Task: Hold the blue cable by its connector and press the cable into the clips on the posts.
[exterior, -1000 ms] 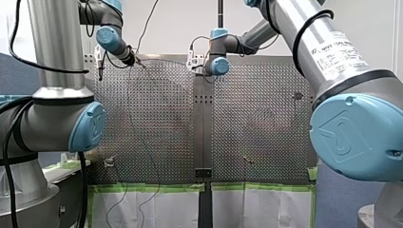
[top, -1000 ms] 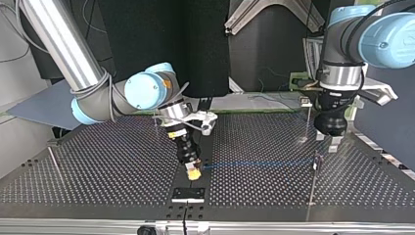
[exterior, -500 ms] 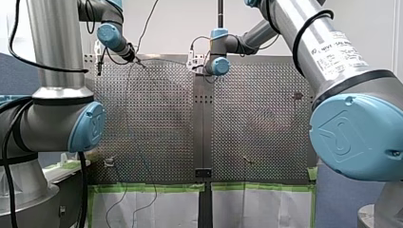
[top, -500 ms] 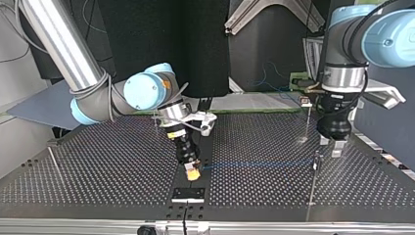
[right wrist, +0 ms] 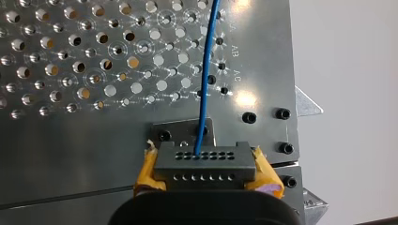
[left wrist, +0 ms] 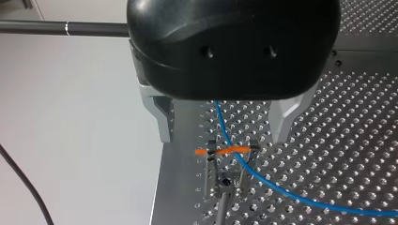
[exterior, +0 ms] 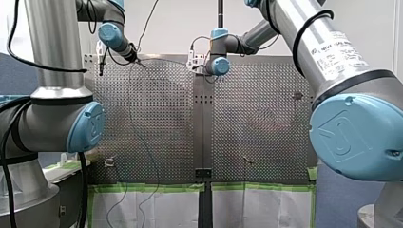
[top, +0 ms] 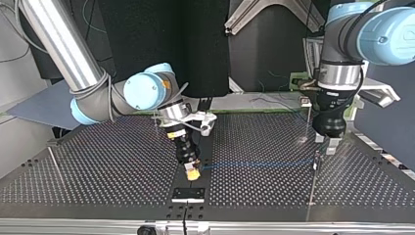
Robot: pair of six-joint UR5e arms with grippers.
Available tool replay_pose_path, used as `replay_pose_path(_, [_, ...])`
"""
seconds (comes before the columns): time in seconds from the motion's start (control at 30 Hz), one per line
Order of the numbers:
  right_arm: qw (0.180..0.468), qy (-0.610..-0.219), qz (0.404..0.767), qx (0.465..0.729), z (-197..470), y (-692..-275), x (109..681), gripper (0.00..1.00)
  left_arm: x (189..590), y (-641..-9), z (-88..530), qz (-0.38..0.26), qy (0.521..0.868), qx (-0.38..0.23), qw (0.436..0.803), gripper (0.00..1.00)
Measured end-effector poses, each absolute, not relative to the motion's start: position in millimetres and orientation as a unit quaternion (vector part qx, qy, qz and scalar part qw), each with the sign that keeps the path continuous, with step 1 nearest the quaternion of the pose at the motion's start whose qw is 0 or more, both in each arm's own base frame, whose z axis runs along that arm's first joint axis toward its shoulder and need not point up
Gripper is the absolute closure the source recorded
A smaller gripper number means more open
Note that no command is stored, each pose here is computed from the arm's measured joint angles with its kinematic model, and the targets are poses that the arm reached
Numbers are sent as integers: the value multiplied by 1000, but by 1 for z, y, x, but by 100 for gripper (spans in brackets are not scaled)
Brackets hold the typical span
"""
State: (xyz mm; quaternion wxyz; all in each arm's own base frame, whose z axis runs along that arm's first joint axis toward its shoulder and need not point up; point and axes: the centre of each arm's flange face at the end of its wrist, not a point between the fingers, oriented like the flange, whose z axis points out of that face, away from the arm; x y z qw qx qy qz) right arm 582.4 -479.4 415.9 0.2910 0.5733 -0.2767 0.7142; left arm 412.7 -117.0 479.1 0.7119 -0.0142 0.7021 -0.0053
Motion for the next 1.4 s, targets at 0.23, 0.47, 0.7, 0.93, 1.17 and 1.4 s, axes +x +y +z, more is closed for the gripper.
replay_pose_path(0.23, [291,-277,714,574,416,-479,582,100,410,-118,469,-5,708,-13,706,0])
replay_pose_path(0.47, [290,-277,714,573,416,-479,582,100,409,-119,470,-5,707,-13,707,0])
replay_pose_path(0.7, [290,-277,714,574,416,-479,582,100,409,-118,470,-5,706,-14,708,0])
replay_pose_path(0.93, [290,-278,714,573,416,-479,582,100,406,-119,474,1,702,-7,712,0])
replay_pose_path(1.17, [292,-279,713,573,416,-482,580,100,406,-125,476,5,697,11,717,0])
replay_pose_path(1.4, [291,-280,714,572,416,-482,580,100,411,-139,473,-10,696,25,717,0])
